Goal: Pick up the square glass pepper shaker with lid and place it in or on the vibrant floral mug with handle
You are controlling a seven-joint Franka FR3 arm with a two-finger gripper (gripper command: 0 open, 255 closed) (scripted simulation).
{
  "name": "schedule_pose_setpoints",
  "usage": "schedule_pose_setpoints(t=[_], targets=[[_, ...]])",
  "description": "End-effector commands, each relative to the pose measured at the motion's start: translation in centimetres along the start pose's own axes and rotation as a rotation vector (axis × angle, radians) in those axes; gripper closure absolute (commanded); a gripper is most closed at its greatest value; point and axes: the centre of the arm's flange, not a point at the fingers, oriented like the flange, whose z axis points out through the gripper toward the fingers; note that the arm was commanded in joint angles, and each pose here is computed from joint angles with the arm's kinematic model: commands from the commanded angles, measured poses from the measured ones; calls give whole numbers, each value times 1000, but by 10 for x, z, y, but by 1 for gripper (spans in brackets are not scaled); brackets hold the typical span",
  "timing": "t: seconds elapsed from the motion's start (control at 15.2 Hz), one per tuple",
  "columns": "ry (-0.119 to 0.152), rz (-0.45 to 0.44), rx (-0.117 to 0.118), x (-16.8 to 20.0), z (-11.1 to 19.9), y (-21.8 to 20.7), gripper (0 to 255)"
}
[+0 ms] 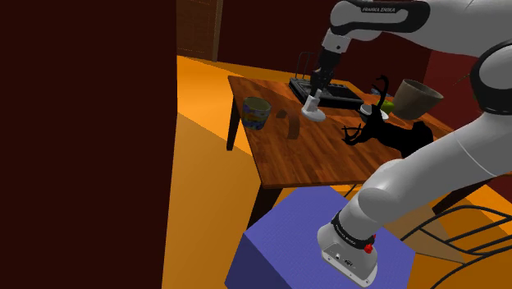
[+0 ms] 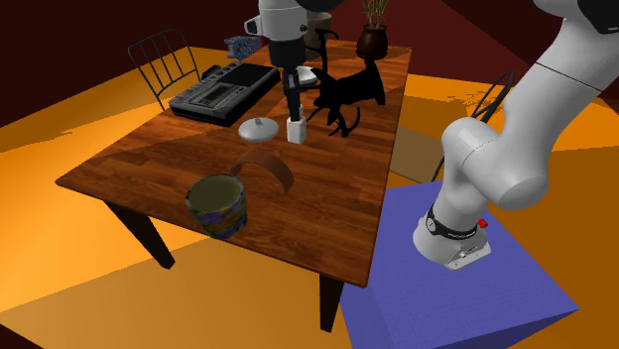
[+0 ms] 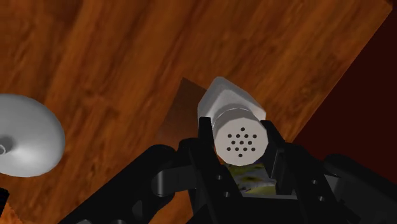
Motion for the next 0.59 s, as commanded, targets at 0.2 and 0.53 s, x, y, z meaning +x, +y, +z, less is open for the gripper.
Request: schedule_pose_setpoints(t=[0.2, 0.53], targets=[[0, 0, 0, 48, -14, -20, 255], [0, 0, 0, 108, -27, -44, 255]])
